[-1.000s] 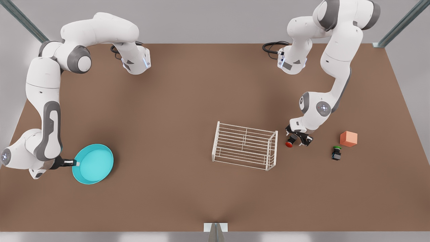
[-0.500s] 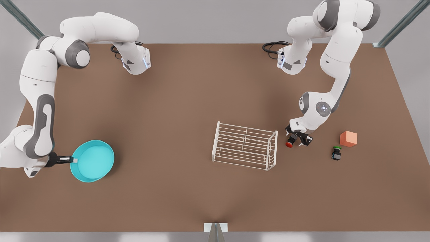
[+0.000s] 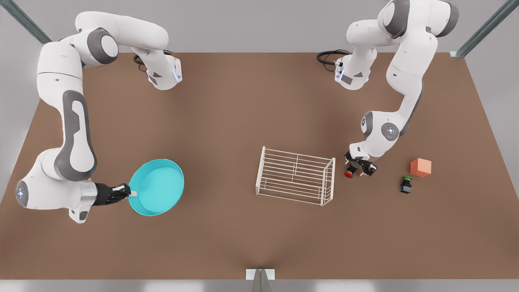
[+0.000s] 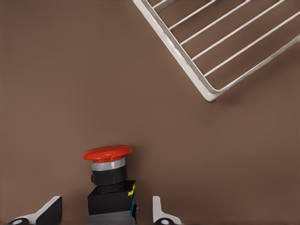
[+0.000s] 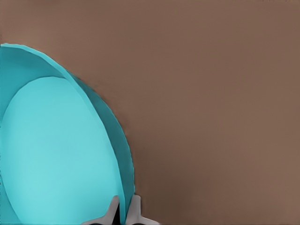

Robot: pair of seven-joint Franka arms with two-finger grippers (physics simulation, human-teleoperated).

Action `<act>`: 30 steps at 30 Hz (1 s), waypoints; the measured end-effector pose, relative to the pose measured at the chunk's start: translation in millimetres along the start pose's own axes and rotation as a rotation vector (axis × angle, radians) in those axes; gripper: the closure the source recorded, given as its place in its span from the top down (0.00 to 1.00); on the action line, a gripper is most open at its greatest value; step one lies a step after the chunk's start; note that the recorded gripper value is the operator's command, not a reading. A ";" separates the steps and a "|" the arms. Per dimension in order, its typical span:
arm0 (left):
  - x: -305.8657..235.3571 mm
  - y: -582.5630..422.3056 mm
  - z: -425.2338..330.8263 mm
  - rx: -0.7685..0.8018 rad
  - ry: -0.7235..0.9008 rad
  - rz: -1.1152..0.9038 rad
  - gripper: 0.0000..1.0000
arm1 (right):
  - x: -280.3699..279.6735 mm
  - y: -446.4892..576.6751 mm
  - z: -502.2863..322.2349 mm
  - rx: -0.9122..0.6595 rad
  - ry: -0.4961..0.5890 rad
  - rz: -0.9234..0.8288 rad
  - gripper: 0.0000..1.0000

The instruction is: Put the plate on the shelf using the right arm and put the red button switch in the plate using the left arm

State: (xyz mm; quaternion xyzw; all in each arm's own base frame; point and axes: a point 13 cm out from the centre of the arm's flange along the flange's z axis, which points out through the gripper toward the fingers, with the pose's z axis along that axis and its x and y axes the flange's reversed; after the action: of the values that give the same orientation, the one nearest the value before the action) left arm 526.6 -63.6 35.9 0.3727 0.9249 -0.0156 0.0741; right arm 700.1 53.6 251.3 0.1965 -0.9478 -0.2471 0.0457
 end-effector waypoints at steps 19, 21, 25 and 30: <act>-60.2 101.7 -108.8 -0.084 -0.035 -0.032 0.34 | -60.7 307.5 116.2 0.022 0.101 -0.010 0.22; -79.8 120.1 -137.3 -0.098 -0.045 -0.034 0.34 | -63.4 334.0 143.7 0.044 0.100 0.000 0.22; -114.3 131.9 -180.4 -0.105 -0.057 -0.048 0.34 | -66.7 377.7 205.3 0.069 0.090 0.033 0.22; -198.9 79.7 -247.7 -0.055 -0.106 -0.038 0.34 | -92.5 412.1 243.3 0.064 -0.013 0.111 0.21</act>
State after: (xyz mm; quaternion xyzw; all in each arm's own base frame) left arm 692.1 -121.9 312.4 0.3516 0.9266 -0.0114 0.1327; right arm 596.2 529.7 240.1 0.1436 -0.9648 -0.2151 0.0469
